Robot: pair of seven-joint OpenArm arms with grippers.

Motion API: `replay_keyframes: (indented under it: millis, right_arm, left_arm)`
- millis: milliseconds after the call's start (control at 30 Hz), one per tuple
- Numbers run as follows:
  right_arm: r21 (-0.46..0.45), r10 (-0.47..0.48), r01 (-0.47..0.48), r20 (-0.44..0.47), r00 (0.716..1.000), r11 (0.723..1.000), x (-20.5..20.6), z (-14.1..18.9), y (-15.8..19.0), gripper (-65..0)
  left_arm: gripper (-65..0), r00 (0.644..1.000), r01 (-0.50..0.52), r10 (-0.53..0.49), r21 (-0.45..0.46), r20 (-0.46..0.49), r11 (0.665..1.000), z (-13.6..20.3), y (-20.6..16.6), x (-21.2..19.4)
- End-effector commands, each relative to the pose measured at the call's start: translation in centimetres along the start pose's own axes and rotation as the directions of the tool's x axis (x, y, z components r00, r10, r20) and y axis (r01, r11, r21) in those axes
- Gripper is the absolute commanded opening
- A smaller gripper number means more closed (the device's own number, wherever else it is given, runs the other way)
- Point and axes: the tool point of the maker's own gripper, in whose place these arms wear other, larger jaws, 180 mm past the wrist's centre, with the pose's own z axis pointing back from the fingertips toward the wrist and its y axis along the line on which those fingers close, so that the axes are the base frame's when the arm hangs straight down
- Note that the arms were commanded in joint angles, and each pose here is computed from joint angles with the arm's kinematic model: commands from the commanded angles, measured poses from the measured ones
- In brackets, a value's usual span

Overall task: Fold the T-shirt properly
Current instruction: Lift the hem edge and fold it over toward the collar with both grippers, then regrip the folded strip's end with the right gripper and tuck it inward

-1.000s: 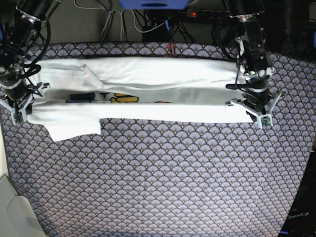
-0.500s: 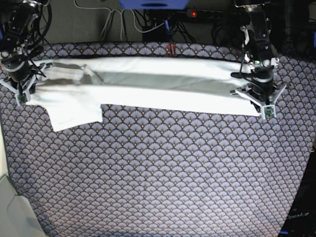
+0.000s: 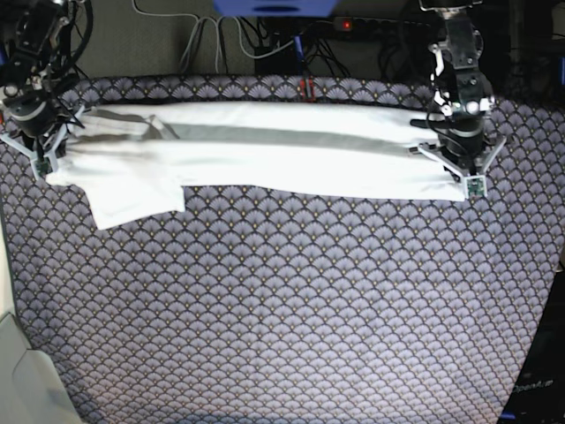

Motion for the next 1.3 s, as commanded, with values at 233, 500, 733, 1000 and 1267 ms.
replay_keyframes:
  millis: [233,500,733,1000,1267]
  right_arm:
    - [-0.024,0.024,-0.024,-0.008,1.000,0.999,-0.6,0.6,-0.9,-58.4]
    - [-0.030,0.022,-0.022,-0.013,1.000,0.999,-0.9,0.8,-1.1,-32.3]
    - [-0.050,0.032,-0.031,0.008,0.999,0.998,0.0,1.1,-1.7,-31.3]
    - [-0.156,0.079,-0.065,0.084,0.993,0.986,3.3,3.8,-4.4,-30.9]
    - [-0.159,0.061,-0.034,0.173,0.983,0.987,7.3,3.3,-3.7,-26.9]
  left_arm:
    - [-41.7,0.999,0.030,-0.029,-0.020,0.036,0.999,0.0,0.0,1.0]
    - [-25.5,0.998,0.055,-0.053,-0.070,0.037,0.996,0.0,-0.9,1.0]
    - [-25.6,0.998,0.050,-0.052,-0.079,-0.024,0.996,-0.6,-1.2,-1.3]
    - [-25.6,0.998,0.051,-0.053,-0.082,-0.031,0.995,-0.6,-1.2,-1.6]
    - [-25.6,0.998,0.051,-0.054,-0.082,-0.036,0.995,-0.6,-1.2,-1.8]
